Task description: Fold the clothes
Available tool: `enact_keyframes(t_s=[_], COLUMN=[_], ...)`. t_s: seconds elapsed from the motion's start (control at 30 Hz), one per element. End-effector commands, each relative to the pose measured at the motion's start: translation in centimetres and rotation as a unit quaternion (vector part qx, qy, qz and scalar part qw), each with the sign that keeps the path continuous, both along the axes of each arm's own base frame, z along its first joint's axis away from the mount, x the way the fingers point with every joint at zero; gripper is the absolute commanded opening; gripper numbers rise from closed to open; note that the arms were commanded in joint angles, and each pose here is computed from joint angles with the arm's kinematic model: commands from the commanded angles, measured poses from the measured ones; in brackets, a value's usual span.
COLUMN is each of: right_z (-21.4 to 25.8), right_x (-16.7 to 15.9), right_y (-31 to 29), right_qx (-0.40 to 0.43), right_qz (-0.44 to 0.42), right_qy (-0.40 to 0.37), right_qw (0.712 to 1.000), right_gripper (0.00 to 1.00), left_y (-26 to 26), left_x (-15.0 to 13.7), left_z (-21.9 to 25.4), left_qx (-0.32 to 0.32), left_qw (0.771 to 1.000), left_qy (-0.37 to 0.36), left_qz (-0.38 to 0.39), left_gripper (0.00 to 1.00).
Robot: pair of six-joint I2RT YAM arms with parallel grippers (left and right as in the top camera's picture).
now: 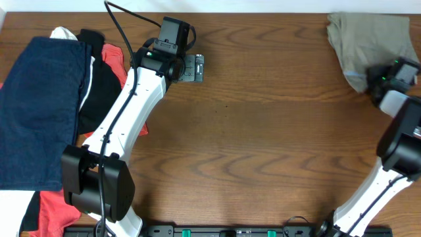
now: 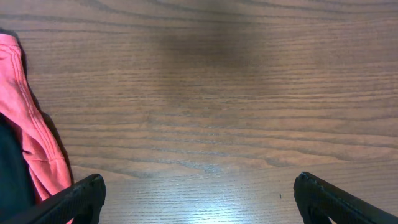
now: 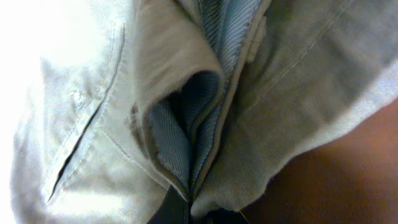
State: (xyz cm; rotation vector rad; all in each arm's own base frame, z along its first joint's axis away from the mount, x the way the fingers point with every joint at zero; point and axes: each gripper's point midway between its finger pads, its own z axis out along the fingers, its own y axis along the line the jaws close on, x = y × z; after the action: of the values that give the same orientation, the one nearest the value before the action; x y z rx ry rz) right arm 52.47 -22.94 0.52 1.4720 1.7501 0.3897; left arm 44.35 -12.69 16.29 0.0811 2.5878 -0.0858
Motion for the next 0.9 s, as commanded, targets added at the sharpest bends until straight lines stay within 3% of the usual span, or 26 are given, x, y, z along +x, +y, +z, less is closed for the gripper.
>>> enact_keyframes(t_s=[0.0, 0.27, 0.3, 0.37, 0.4, 0.43, 0.67, 0.87], right_z=[-5.0, -2.5, -1.6, 0.4, 1.6, 3.1, 14.1, 24.5], right_x=[-0.3, -0.3, -0.3, -0.1, 0.0, -0.2, -3.8, -7.9], right_y=[2.8, 1.2, 0.9, 0.6, 0.5, 0.3, -1.9, 1.5], right_qx=[0.029, -0.018, -0.023, -0.032, -0.033, -0.03, -0.102, -0.241], right_qz=[0.011, 0.042, 0.052, 0.083, 0.099, 0.108, 0.12, 0.204], right_qy=[0.037, 0.03, 0.023, 0.002, -0.011, -0.022, -0.04, -0.037], right_qw=[0.999, 0.999, 0.998, 0.996, 0.994, 0.993, 0.987, 0.948], right_gripper=[0.01, 0.04, 0.18, 0.56, 0.83, 0.98, 0.99, 0.99], left_y=[0.4, 0.3, 0.3, 0.3, 0.3, 0.3, 0.3, 0.3], left_x=[0.1, 0.1, 0.2, 0.3, 0.3, 0.3, 0.3, 0.3], left_z=[0.2, 0.3, 0.3, 0.4, 0.4, 0.4, 0.4, 0.4], left_qx=[0.008, 0.007, 0.007, 0.006, 0.006, 0.006, 0.006, 0.006], left_qw=[1.0, 1.0, 1.0, 1.0, 1.0, 1.0, 1.0, 1.0], left_qy=[-0.004, -0.006, -0.006, -0.009, -0.009, -0.009, -0.009, -0.008], left_qz=[-0.001, -0.001, -0.001, -0.001, -0.001, -0.001, -0.001, -0.001], left_gripper=[0.98, 0.98, 0.98, 0.98, 0.98, 0.98, 0.98, 0.98])
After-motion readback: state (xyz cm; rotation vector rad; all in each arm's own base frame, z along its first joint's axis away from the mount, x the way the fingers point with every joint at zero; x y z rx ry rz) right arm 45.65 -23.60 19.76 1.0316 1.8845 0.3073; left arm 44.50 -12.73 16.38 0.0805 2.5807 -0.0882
